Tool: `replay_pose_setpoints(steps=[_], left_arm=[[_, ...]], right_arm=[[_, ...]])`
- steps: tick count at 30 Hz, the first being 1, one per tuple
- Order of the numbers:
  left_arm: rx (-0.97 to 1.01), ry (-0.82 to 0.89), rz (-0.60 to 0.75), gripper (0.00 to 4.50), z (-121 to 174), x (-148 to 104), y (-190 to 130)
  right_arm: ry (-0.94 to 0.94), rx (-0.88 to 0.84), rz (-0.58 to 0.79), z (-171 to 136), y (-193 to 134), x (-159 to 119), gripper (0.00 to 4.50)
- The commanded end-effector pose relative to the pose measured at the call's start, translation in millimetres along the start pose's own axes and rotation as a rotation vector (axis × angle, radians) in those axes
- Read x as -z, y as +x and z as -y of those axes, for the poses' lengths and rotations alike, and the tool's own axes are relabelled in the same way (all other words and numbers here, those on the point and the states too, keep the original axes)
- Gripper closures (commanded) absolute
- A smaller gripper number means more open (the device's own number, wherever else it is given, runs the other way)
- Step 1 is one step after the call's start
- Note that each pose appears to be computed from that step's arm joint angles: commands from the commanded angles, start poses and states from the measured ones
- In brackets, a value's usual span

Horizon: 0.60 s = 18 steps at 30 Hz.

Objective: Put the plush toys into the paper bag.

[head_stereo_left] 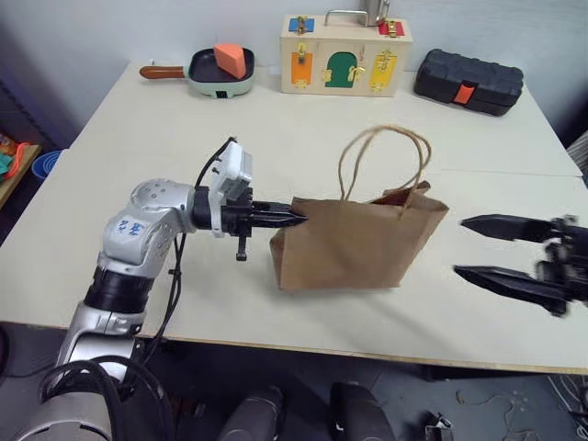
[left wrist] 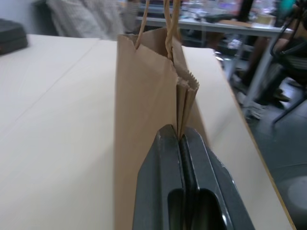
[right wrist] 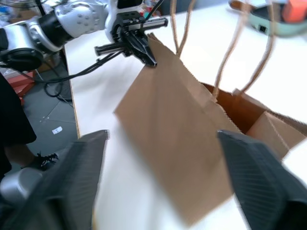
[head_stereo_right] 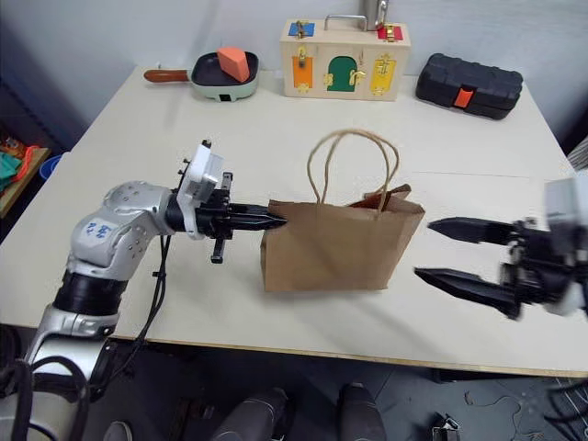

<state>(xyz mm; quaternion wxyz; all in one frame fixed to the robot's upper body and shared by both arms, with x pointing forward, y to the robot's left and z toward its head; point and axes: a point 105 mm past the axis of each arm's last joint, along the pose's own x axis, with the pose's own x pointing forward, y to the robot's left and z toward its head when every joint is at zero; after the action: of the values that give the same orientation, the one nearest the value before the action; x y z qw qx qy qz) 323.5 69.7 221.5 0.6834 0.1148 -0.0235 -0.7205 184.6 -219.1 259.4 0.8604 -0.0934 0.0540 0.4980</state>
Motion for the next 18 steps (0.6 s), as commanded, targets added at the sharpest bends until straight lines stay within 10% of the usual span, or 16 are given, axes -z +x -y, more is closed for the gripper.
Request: replay_pose_setpoints(steps=[1, 10, 18], left_arm=[[0.117, 0.109, -0.041, 4.5, -7.4, 5.5, 8.8], [0.093, 0.162, -0.097, 4.5, -34.7, 21.2, 13.4], [-0.116, 0.082, -0.093, 2.35, -29.3, -2.2, -59.1]], right_arm=[[-0.053, 0.033, -0.032, -14.3, -15.1, -8.8, 0.02], [-0.069, 0.183, -0.043, -2.5, -20.8, 4.2, 0.02], [-0.09, 0.176, -0.044, 25.3, -15.8, 8.8, 0.0]])
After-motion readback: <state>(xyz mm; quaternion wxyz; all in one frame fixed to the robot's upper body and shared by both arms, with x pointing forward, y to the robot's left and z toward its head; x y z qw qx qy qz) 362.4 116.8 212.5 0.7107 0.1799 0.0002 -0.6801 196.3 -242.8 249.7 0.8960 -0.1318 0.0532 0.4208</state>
